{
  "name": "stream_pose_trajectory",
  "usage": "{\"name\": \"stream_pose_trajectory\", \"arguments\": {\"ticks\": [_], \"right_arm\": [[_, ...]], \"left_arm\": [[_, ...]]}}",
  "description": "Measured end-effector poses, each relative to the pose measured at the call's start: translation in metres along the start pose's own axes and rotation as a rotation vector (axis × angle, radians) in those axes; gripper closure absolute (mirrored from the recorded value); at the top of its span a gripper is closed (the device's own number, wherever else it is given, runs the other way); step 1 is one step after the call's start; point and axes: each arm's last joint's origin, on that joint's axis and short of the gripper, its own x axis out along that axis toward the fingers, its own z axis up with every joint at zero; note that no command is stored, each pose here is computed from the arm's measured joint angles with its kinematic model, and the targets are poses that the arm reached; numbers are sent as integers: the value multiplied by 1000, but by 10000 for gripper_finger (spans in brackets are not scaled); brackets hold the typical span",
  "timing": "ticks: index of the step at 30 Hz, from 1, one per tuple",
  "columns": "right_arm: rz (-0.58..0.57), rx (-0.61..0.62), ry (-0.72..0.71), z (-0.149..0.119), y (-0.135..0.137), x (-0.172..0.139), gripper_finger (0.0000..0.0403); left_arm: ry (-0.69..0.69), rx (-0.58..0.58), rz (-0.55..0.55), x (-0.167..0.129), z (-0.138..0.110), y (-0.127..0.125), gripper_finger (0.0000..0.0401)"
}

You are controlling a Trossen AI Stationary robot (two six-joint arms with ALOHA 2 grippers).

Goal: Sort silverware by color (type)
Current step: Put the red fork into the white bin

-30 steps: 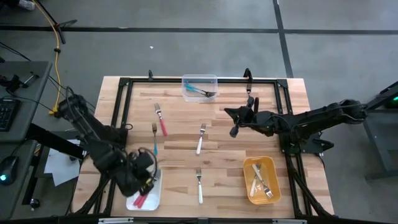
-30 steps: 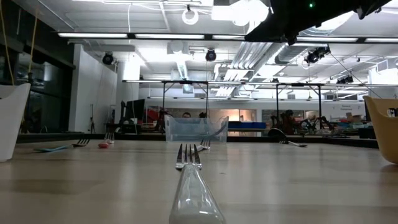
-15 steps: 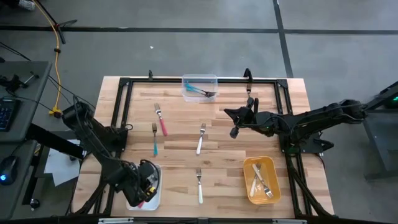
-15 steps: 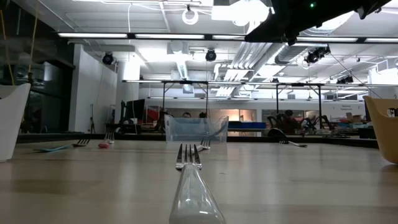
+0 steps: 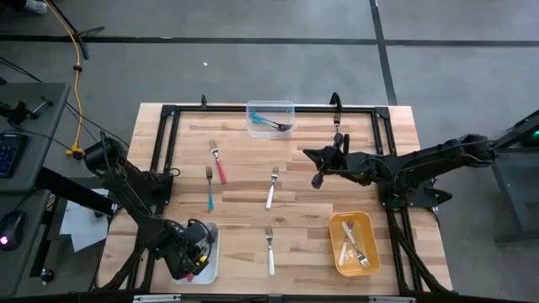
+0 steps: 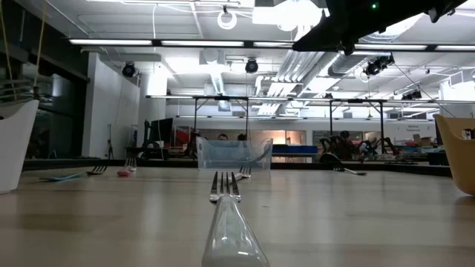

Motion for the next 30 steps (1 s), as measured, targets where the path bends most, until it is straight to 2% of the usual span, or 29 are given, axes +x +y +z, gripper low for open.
{"name": "stream_pose_trajectory", "arguments": {"ticks": [15, 24, 30], "right_arm": [[-1, 7, 20, -2, 0, 0, 403], [0, -2, 29, -3, 0, 0, 403], [7, -7, 40, -5, 0, 0, 403]], "left_arm": [[38, -48, -5, -1, -10, 1, 369], [28, -103, 75, -1, -4, 7, 368], [63, -28, 88, 0, 1, 7, 291]]}}
